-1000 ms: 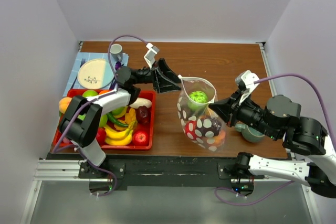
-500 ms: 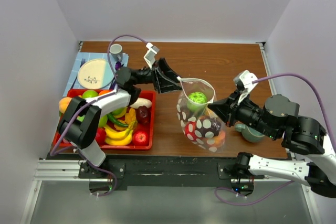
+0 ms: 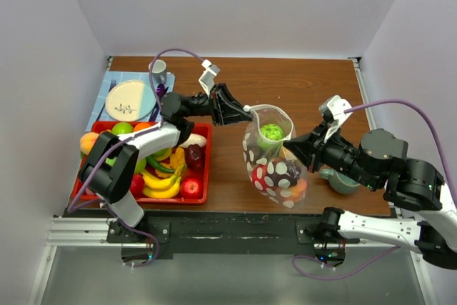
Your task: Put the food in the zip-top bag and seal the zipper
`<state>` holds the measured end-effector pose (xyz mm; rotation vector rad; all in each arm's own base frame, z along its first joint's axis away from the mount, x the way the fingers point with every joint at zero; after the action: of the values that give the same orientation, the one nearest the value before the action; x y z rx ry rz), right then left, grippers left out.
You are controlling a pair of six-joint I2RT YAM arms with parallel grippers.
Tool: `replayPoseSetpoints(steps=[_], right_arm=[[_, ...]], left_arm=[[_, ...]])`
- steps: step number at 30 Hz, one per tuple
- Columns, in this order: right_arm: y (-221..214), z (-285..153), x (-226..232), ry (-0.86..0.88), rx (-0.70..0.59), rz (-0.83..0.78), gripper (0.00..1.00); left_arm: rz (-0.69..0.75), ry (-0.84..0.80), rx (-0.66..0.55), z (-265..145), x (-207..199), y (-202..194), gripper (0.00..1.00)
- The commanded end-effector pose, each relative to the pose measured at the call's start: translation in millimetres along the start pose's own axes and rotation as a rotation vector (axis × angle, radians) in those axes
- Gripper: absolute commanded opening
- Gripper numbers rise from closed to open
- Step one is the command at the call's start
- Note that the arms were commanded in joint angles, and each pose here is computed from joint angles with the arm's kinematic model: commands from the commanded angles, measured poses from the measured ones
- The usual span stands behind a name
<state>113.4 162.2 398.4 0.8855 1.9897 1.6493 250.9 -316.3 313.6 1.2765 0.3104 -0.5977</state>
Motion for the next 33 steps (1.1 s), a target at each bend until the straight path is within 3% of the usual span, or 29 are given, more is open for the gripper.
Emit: replayPoseSetpoints(steps=[1, 4, 16, 20, 24, 25, 27, 30, 33], right_arm=[[18, -7, -2, -0.009, -0.092, 0.046, 0.0], [6, -1, -5, -0.041, -0.058, 0.06, 0.0], [-117, 34, -47, -0.451, 0.343, 0.05, 0.0], [-140, 36, -54, -0.52, 0.399, 0.04, 0.01], [-132, 31, -54, -0.497, 0.354, 0.054, 0.22], [-125, 32, -51, -0.475, 0.328, 0.062, 0.33], [-111, 31, -46, -0.413, 0.294, 0.044, 0.45], [-81, 31, -39, -0.342, 0.221, 0.018, 0.55], [-52, 36, -30, -0.287, 0.164, -0.011, 0.59]], left_arm=[[0.576, -0.28, -0.148, -1, -77, 32, 0.1], [0.572, -0.274, -0.142, -1, -72, 30, 0.0], [0.547, -0.226, 0.015, -16, -26, -8, 0.0], [0.537, -0.188, 0.016, -28, -23, -23, 0.0], [0.511, -0.159, 0.035, -40, -20, -37, 0.0], [0.514, -0.161, 0.041, -40, -22, -38, 0.0], [0.527, -0.172, 0.057, -41, -26, -39, 0.0], [0.55, -0.186, 0.066, -41, -34, -36, 0.0], [0.557, -0.201, 0.08, -40, -40, -33, 0.0]])
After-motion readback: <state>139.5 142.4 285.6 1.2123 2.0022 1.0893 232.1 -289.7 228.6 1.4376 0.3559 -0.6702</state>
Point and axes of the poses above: each gripper's point midway between its finger pads, its own z axis out along the fingers, its own x axis along the line the jaws close on, y = z × x, the point moved 3 cm from there along -z, back along the fingers, and after that the axes turned 6 degrees about -z, right-handed, at the moved point
